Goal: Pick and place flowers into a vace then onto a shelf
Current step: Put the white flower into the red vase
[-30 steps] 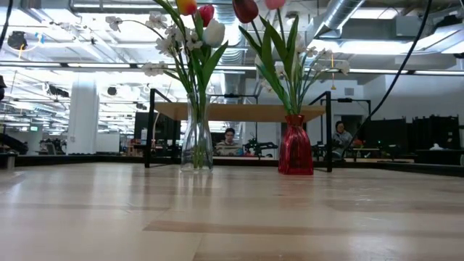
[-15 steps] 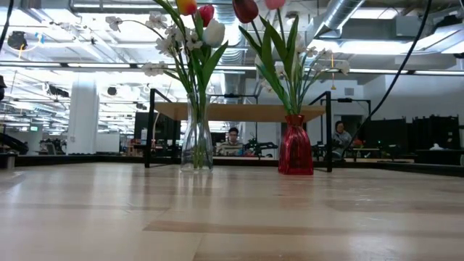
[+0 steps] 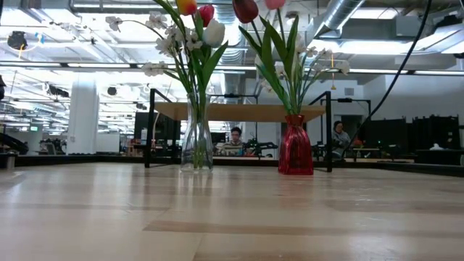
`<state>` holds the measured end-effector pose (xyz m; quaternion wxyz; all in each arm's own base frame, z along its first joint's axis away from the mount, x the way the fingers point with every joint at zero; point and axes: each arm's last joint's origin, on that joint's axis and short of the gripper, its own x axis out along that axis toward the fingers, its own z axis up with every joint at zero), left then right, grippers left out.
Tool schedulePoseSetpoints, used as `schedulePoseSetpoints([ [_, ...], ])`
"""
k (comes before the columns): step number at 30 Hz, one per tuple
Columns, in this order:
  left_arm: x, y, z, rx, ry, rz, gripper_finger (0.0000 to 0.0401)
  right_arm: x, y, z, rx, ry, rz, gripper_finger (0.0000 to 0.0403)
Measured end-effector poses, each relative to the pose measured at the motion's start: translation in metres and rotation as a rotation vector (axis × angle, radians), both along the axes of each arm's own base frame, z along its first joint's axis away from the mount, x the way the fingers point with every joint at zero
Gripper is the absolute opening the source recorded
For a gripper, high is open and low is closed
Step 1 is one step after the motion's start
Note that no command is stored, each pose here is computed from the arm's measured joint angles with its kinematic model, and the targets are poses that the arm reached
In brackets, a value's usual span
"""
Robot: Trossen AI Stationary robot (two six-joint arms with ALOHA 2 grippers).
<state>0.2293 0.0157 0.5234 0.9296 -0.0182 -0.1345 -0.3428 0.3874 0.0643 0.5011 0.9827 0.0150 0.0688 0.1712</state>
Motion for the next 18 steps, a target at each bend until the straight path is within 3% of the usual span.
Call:
schedulePoseSetpoints([
  [9,-0.028,-0.007,-0.008,0.067,0.105,0.394,0.0000,-0.005,-0.007,0.000,-0.100,0.039,-0.228,0.0094],
  [18,-0.026,-0.016,-0.017,0.090,0.189,0.520,0.0000,-0.005,-0.012,0.001,-0.154,0.027,-0.357,0.0109],
])
